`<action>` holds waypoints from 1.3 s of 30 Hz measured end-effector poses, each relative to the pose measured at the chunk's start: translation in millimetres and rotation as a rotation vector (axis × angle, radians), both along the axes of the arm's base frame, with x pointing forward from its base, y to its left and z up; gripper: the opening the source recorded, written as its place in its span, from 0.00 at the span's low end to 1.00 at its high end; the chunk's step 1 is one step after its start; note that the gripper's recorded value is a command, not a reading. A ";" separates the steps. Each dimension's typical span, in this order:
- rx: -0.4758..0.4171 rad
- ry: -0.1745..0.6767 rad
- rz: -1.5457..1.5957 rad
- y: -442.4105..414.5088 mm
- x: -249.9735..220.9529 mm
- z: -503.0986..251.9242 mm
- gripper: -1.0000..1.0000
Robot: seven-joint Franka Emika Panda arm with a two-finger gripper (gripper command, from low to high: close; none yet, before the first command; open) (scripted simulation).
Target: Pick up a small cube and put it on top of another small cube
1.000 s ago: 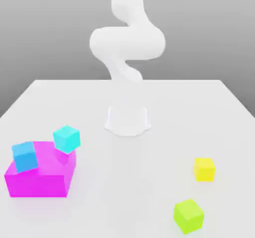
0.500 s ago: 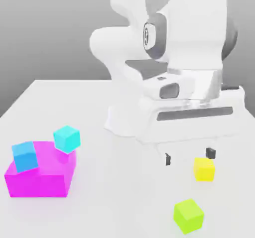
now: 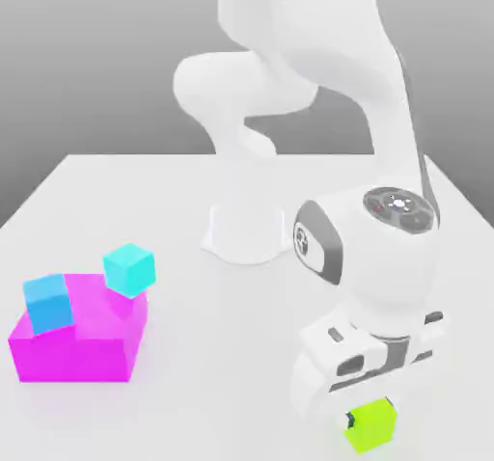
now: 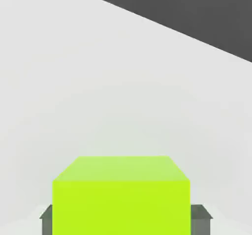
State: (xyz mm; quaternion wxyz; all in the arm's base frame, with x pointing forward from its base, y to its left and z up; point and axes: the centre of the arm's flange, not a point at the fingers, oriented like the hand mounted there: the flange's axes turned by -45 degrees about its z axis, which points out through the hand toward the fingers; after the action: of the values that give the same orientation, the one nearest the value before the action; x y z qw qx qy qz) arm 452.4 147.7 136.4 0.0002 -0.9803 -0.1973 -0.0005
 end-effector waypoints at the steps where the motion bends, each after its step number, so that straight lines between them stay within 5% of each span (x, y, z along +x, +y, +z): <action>1: 0.000 0.000 0.000 0.0 -0.5 -5.6 0.00; 7: -0.002 0.001 -0.007 -2.2 -0.3 52.0 0.00; 14: -0.045 -0.008 -0.474 -136.3 -14.1 113.6 0.00; 31: -0.006 -0.002 -1.603 -321.8 -189.6 197.0 0.00; 37: 0.003 0.001 -1.683 -328.9 -203.1 148.4 0.00; 38: 0.002 0.000 -1.684 -328.5 -204.0 138.7 1.00; 39: 0.003 0.000 -1.684 -328.5 -203.9 138.7 1.00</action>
State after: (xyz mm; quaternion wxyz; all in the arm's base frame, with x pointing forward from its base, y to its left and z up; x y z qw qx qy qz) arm 248.5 -180.7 275.1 0.0009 -0.8001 0.5998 -0.0006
